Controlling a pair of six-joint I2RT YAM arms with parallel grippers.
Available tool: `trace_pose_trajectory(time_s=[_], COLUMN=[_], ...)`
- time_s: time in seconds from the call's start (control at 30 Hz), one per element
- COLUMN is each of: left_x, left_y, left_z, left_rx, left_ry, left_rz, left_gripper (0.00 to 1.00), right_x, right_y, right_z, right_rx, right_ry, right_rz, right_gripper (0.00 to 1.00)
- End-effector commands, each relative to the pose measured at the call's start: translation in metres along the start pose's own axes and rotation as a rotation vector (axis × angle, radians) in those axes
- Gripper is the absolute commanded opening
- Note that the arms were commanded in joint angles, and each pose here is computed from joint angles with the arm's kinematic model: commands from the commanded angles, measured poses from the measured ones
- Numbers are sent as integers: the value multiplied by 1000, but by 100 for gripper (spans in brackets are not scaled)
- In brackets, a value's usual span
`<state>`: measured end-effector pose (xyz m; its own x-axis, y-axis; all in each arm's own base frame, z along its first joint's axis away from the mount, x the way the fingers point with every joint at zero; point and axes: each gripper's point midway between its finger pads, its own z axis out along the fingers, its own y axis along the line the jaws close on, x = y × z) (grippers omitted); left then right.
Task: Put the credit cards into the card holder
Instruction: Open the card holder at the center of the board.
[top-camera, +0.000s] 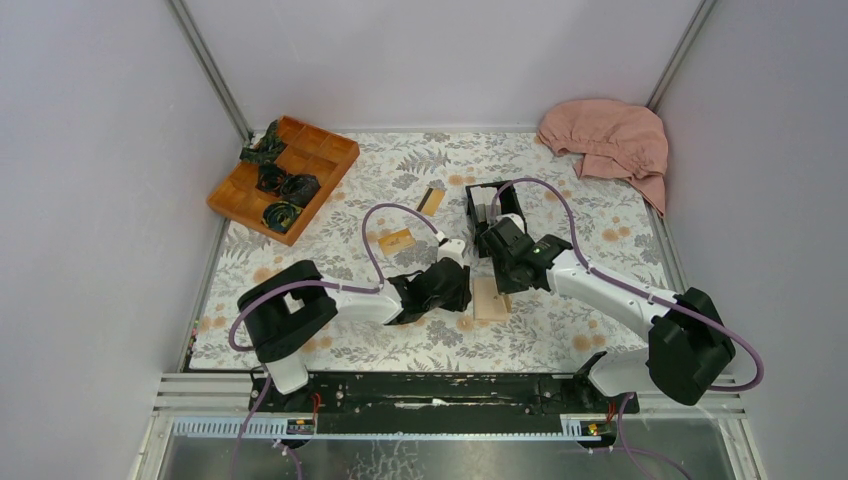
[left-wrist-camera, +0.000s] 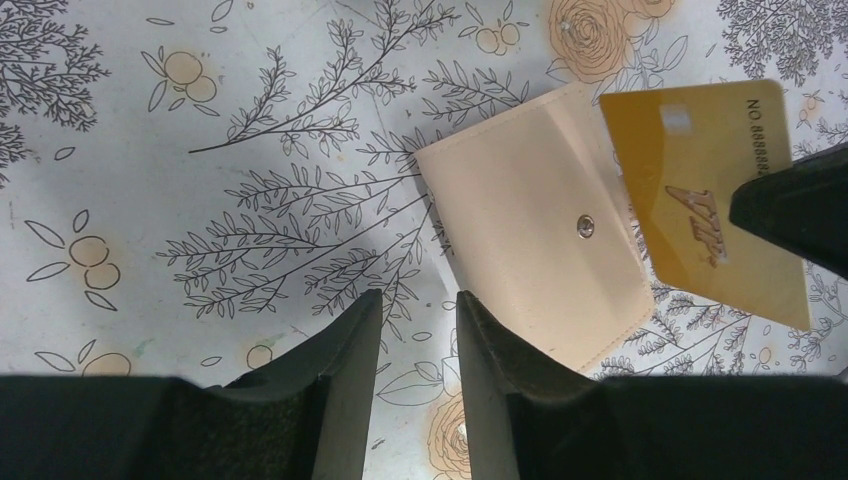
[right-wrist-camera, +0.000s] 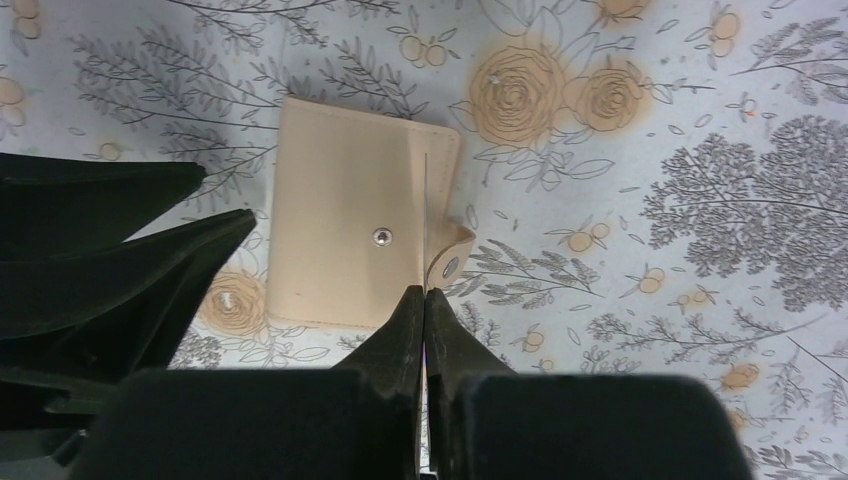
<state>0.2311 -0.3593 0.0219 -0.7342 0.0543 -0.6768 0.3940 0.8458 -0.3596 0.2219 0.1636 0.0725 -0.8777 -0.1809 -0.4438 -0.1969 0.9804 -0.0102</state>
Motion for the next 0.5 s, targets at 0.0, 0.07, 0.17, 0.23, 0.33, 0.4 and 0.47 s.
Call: trace_pose_trajectory(time_s=[0.0, 0.07, 0.17, 0.23, 0.33, 0.4, 0.47], left_x=[-4, -4, -4, -2, -1, 0, 0], left_y=[2, 2, 2, 2, 3, 3, 3], left_z=[3, 3, 3, 3, 3, 3, 2], left_rx=[-33, -33, -34, -35, -36, -37, -37], left_ry=[-16, -15, -15, -11, -10, -8, -7], left_rz=[25, 26, 27, 28, 29, 30, 31], left_gripper=[40, 40, 40, 40, 40, 40, 40], right_x=[-13, -12, -10, -9, -6, -6, -6], right_y=[-11, -12, -14, -15, -16, -15, -16], right_z=[-12, -12, -11, -9, -5, -2, 0], right_rx=[63, 68, 77, 79, 67, 37, 17], right_ry=[-49, -50, -52, -54, -50, -56, -59], right_rz=[-14, -12, -8, -2, 15, 42, 73], right_gripper=[0, 0, 0, 0, 0, 0, 0])
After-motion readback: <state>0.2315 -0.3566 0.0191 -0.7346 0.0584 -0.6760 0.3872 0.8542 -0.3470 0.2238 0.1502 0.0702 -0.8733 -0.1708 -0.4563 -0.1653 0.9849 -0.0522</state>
